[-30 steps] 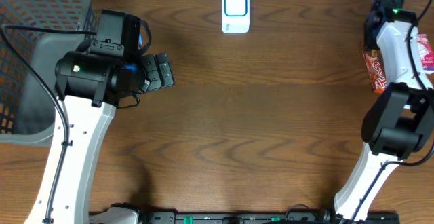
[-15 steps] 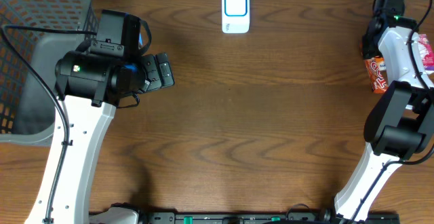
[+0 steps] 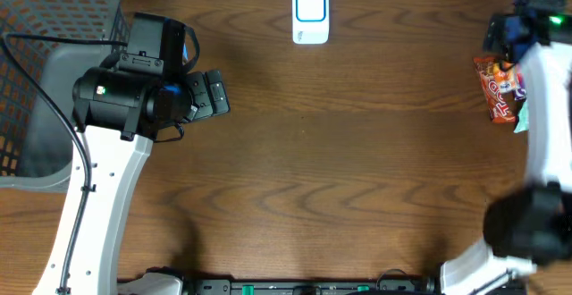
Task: Scan the item barcode
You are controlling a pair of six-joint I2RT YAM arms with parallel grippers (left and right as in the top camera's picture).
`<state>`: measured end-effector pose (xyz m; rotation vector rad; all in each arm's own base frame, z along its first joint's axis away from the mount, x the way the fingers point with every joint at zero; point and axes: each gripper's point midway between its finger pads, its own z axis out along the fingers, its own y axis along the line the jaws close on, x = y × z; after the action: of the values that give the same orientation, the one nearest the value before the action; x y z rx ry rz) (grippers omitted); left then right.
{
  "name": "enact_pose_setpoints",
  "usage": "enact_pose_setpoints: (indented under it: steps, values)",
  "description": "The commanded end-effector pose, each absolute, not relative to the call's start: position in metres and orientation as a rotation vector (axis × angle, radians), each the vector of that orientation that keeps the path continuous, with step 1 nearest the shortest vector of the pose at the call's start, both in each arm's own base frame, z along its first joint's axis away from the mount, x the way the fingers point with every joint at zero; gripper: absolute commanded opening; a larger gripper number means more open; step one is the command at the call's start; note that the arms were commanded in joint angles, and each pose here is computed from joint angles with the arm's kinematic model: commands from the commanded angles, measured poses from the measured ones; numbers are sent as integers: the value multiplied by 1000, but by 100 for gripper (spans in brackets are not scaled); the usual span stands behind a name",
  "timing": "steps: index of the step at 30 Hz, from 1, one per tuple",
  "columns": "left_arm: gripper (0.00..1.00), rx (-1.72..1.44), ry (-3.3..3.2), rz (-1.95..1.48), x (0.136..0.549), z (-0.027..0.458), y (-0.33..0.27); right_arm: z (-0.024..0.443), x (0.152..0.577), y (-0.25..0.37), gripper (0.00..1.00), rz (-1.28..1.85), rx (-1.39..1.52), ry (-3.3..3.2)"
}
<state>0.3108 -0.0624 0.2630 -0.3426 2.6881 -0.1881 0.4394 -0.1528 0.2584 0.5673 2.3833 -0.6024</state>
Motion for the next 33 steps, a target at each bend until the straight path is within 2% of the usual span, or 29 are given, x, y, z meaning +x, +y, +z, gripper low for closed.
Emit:
enact_pose_setpoints:
  steps: [1, 8, 17, 26, 33]
  values:
    - [98, -336, 2672, -179, 312, 268, -60, 296, 412, -116, 98, -343, 713, 2307]
    - [98, -336, 2672, -179, 312, 268, -60, 317, 349, -61, 96, -224, 599, 2328]
    - [98, -336, 2672, -178, 312, 268, -60, 286, 270, 12, 99, 52, 335, 2366]
    - [98, -336, 2672, -178, 312, 268, -60, 254, 198, 9, 99, 41, 319, 2550]
    - [98, -336, 2672, -179, 312, 268, -60, 244, 182, 7, 99, 13, 322, 2629]
